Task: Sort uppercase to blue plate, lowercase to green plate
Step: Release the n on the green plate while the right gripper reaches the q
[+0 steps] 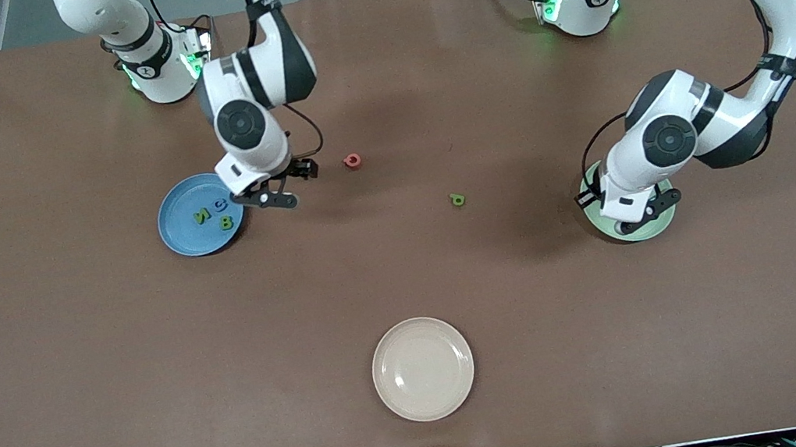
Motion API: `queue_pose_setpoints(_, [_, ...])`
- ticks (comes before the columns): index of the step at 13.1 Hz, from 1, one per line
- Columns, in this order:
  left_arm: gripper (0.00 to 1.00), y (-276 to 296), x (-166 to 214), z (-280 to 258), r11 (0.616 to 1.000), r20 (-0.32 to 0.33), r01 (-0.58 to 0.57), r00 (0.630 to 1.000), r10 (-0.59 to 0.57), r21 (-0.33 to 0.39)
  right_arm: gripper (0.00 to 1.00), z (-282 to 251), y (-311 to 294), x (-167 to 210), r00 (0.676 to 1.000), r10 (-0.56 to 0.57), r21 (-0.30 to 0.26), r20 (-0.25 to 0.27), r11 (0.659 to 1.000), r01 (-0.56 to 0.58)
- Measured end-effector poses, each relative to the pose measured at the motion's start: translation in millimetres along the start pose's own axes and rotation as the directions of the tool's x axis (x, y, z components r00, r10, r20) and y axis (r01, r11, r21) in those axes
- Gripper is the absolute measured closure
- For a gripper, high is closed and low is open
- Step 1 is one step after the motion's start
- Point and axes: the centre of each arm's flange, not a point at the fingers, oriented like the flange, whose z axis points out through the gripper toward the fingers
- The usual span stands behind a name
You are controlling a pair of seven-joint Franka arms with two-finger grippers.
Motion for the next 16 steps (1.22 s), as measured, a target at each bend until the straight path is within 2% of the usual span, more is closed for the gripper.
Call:
queue_pose_setpoints(2, [0.74,-21.8,7.9,6.9,0.999,0.014,-0.047,0.999,0.046,0.004,0.00,9.2,-14.7,-26.6,0.982,0.187,0.050,-0.007,0.981,-0.187])
queue_pose_setpoints(4, [0.74,-45.1,17.1,13.4,0.995,0.008,-0.094,0.996,0.094,0.020,0.00,13.3,-27.7,-45.2,0.927,0.375,0.105,-0.022,0.923,-0.371])
queue_pose_setpoints(7, [0.74,-71.5,28.5,18.7,0.989,-0.006,-0.140,0.990,0.140,0.039,0.00,25.8,-51.1,-73.7,0.836,0.547,0.181,-0.038,0.827,-0.532])
queue_pose_setpoints(9, [0.74,-78.9,31.7,21.6,0.986,-0.012,-0.161,0.987,0.162,0.046,0.00,41.1,-56.1,-83.8,0.804,0.592,0.185,-0.056,0.797,-0.574])
queue_pose_setpoints(12, [0.74,-85.1,34.9,29.7,0.984,-0.015,-0.169,0.985,0.170,0.053,0.00,65.1,-55.3,-84.5,0.778,0.622,0.174,-0.087,0.779,-0.603])
queue_pose_setpoints(15, [0.74,-91.4,37.6,41.0,0.981,-0.033,-0.186,0.982,0.188,0.057,0.03,70.3,-55.9,-80.2,0.769,0.631,0.181,-0.104,0.772,-0.610])
queue_pose_setpoints(16, [0.74,-93.1,37.5,44.9,0.981,-0.034,-0.188,0.981,0.190,0.055,0.08,68.4,-57.7,-79.6,0.767,0.633,0.186,-0.101,0.770,-0.611])
